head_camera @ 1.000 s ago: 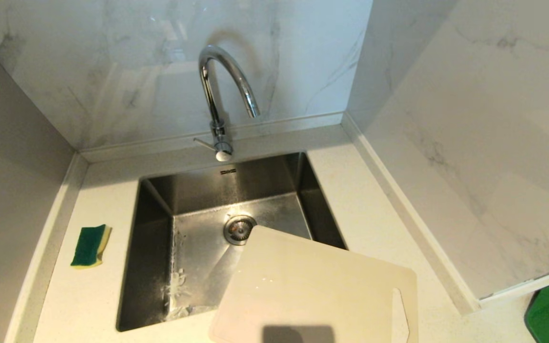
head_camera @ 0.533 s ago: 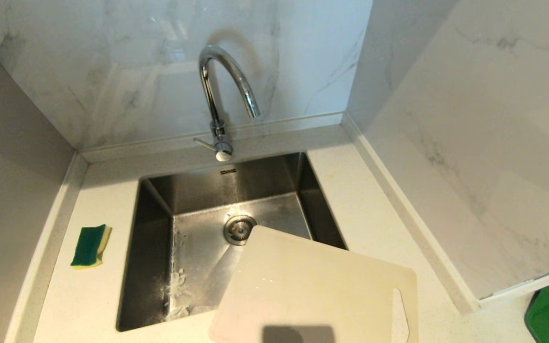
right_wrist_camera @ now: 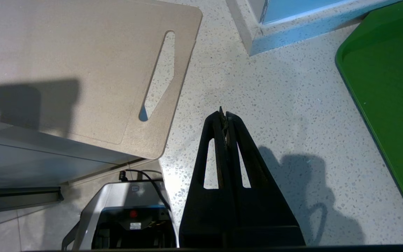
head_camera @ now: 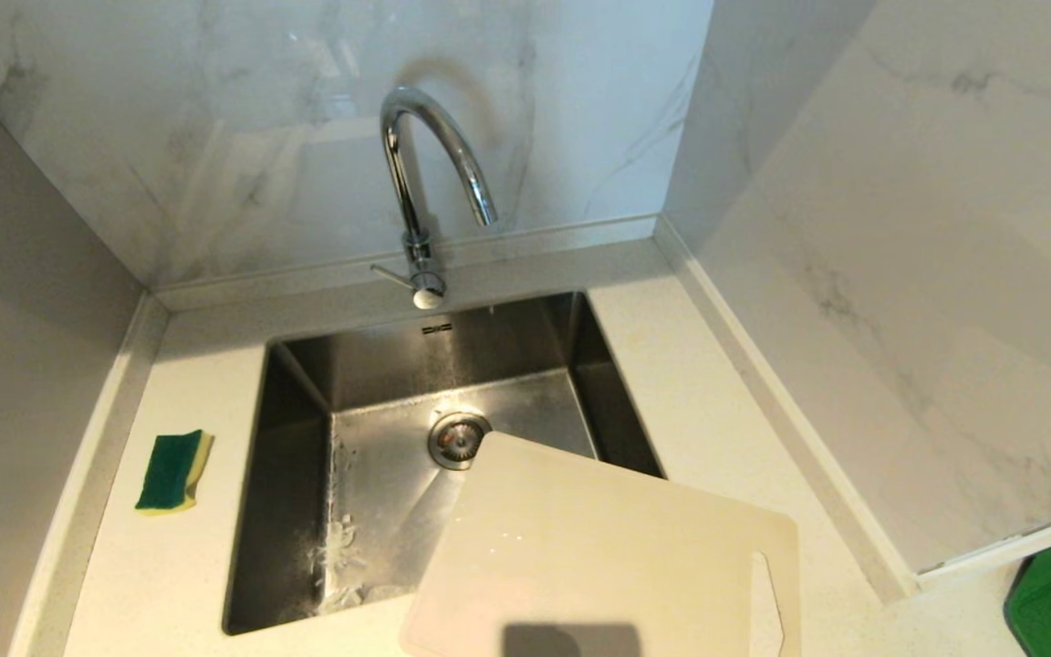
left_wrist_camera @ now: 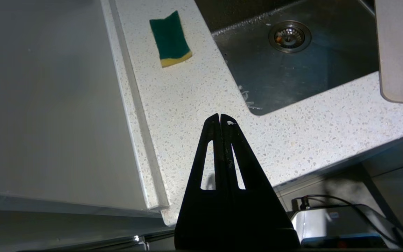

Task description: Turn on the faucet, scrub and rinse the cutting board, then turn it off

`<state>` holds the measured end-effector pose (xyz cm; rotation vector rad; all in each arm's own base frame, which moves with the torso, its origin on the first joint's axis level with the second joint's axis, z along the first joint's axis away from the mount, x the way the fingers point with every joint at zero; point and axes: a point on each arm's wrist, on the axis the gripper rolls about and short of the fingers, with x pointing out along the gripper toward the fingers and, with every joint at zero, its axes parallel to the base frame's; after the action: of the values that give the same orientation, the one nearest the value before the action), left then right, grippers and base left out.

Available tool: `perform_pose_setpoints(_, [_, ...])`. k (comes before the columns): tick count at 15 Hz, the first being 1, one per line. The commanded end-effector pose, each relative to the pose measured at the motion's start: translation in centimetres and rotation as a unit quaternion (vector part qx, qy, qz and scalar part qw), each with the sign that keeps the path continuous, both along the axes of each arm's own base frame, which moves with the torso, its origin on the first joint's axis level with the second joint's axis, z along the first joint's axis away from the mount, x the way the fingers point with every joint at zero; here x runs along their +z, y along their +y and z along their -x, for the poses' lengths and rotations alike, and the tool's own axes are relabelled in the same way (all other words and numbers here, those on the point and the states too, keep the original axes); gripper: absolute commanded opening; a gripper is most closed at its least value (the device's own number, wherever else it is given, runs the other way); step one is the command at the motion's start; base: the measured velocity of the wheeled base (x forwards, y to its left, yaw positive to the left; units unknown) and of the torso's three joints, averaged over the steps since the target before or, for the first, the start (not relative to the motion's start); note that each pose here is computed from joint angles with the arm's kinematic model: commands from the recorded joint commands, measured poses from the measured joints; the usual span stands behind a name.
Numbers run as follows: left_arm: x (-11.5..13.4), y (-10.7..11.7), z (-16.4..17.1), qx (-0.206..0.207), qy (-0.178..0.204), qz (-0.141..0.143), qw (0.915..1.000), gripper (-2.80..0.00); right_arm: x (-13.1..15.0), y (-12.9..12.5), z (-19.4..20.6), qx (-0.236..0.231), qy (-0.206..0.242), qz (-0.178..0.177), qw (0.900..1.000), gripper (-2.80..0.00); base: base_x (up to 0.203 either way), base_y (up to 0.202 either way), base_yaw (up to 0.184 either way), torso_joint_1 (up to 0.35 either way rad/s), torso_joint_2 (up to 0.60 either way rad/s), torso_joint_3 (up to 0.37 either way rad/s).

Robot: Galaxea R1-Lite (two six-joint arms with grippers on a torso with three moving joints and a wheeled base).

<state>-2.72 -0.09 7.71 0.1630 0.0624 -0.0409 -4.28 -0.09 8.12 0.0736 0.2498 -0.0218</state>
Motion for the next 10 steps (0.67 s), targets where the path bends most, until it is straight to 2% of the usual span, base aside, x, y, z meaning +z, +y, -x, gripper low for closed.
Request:
perform_pose_setpoints(1, [-0.2, 0.0, -0.1, -0.003, 0.001, -0.007, 1.0000, -2.80, 0.0, 0.0, 0.0, 0.000, 0.001, 0.000, 1.000, -2.80, 0.000, 0.000, 0.000, 0.000, 0.00, 0.000])
perform_pose_setpoints(2, [-0.1, 0.0, -0.2, -0.002, -0.014, -0.005, 0.9999, -2.80, 0.0, 0.0, 0.0, 0.000, 0.001, 0.000, 1.000, -2.80, 0.000, 0.000, 0.000, 0.000, 0.00, 0.000])
perform_pose_setpoints(4, [0.8, 0.0, -0.4, -0.006, -0.076, -0.011, 0.9970, -2.80, 0.0, 0.0, 0.0, 0.000, 0.001, 0.000, 1.000, -2.80, 0.000, 0.000, 0.000, 0.000, 0.00, 0.000])
perform_pose_setpoints(5, [0.6, 0.0, -0.4, -0.007, -0.067, -0.014, 0.9976, -2.80, 0.0, 0.0, 0.0, 0.000, 0.001, 0.000, 1.000, -2.80, 0.000, 0.000, 0.000, 0.000, 0.00, 0.000])
perform_pose_setpoints(6, [-0.1, 0.0, -0.4, -0.007, -0.030, 0.001, 0.9995, -2.80, 0.0, 0.0, 0.0, 0.000, 0.001, 0.000, 1.000, -2.80, 0.000, 0.000, 0.000, 0.000, 0.00, 0.000])
perform_pose_setpoints(7, [-0.2, 0.0, -0.3, -0.005, -0.020, 0.034, 0.9992, -2.80, 0.0, 0.0, 0.0, 0.000, 0.001, 0.000, 1.000, -2.80, 0.000, 0.000, 0.000, 0.000, 0.00, 0.000])
perform_pose_setpoints(10, [-0.2, 0.0, -0.4, -0.003, -0.022, 0.045, 0.9987, -2.80, 0.0, 0.0, 0.0, 0.000, 0.001, 0.000, 1.000, -2.80, 0.000, 0.000, 0.000, 0.000, 0.00, 0.000])
